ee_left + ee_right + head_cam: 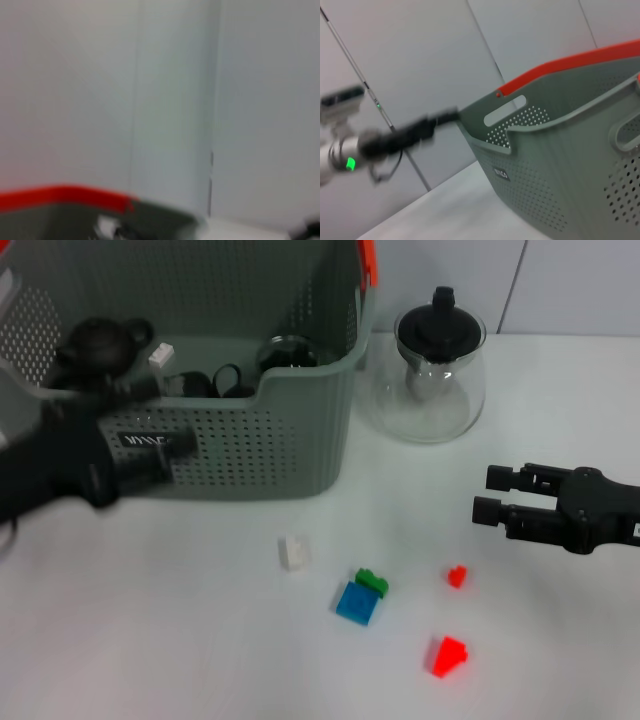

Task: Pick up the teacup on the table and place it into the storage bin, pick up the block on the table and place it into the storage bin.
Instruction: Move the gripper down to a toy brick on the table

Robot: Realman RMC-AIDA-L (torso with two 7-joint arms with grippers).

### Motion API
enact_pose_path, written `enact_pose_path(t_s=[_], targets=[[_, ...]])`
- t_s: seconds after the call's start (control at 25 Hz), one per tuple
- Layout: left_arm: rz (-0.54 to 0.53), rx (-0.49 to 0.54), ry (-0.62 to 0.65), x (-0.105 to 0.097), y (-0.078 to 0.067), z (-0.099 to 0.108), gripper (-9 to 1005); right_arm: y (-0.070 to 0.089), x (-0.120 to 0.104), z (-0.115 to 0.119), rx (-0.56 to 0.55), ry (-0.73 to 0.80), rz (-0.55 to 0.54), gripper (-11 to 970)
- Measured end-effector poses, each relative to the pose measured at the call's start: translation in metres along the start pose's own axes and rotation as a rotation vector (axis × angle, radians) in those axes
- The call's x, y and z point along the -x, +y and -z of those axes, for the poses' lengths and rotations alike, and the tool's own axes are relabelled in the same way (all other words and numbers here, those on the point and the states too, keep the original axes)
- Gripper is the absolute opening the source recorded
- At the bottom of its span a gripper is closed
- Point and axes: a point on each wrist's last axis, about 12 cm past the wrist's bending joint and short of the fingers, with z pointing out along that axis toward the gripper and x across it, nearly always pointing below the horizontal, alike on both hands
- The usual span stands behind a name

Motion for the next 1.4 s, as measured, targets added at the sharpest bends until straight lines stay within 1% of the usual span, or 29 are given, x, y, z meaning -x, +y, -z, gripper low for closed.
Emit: enact_pose_path(t_s=[0.12,0.24,0.36,0.52,0.56,0.68,0.92,1.12,1.4], targets=[[-0.028,-0.012,0.036,-0.030,-0.022,0.000,768,0.000,0.001,0.000,0.000,0.001,0.000,731],[-0.035,-0.033,0.062,-0.053,-0.034,-0.010,767,-0.001,0.001,0.000,-0.002,0.001,-0.002,731],[-0.059,-0.069,0.134,-0.071,-0.040,-0.027,767,-0.001,0.000,0.002,-0.006,-0.001,-0.003,731],[-0.069,-0.113,0.259,-0.087,-0.040,-0.060,765,0.000,-0.001,0.000,-0.005,-0.002,-0.010,731],[-0.070,-0.112,0.282,-0.089,-0.038,-0.068,765,0.000,-0.001,0.000,-0.005,-0.001,-0.010,731],[-0.076,-0.112,0.302,-0.089,-0.034,-0.081,764,0.000,-0.001,-0.001,-0.005,0.001,-0.011,731],[-0.099,-0.095,0.335,-0.089,-0.029,-0.095,761,0.000,-0.002,0.000,-0.007,0.000,-0.013,731],[-0.111,-0.069,0.378,-0.093,-0.025,-0.101,749,0.000,-0.002,0.000,-0.006,0.000,-0.012,731],[-0.137,-0.069,0.437,-0.099,-0.025,-0.103,734,0.000,-0.001,-0.001,-0.005,0.000,-0.012,731]])
